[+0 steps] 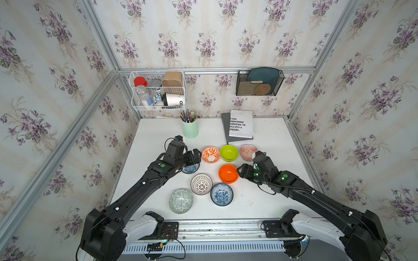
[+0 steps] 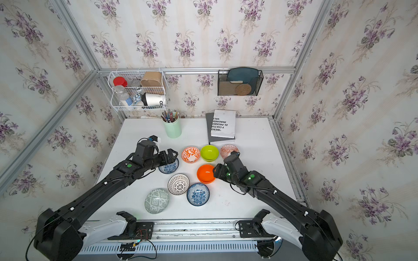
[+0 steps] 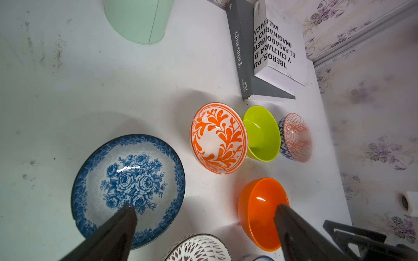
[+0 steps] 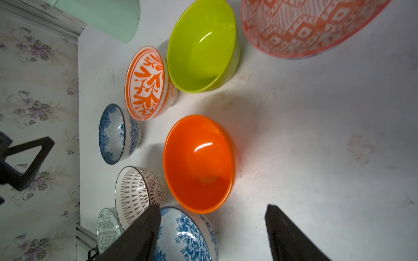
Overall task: Stack the bowls
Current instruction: Pick up the bowl from the center of the board.
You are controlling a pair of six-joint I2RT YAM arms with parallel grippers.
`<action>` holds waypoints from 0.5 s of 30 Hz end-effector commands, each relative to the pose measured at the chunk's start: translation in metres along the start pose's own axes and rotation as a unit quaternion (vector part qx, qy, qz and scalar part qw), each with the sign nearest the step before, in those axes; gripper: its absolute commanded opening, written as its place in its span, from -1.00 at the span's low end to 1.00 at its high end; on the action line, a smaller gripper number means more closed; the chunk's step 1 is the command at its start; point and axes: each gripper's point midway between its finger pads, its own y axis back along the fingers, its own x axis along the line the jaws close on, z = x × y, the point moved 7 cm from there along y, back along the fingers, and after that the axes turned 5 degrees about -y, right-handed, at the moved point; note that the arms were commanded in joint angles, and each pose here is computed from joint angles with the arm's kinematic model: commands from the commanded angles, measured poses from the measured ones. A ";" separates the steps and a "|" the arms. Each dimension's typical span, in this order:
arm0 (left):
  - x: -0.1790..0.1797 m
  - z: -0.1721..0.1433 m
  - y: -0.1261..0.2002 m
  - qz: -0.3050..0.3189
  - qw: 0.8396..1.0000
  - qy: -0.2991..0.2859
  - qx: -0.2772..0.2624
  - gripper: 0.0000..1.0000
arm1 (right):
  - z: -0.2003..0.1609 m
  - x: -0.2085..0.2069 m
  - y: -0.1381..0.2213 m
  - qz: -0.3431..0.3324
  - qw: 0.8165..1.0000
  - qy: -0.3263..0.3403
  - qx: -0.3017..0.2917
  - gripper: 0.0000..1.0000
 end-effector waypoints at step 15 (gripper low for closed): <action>0.019 -0.031 0.022 0.009 0.999 0.050 -0.001 0.99 | -0.072 -0.010 -0.027 -0.053 0.993 0.049 0.092 0.52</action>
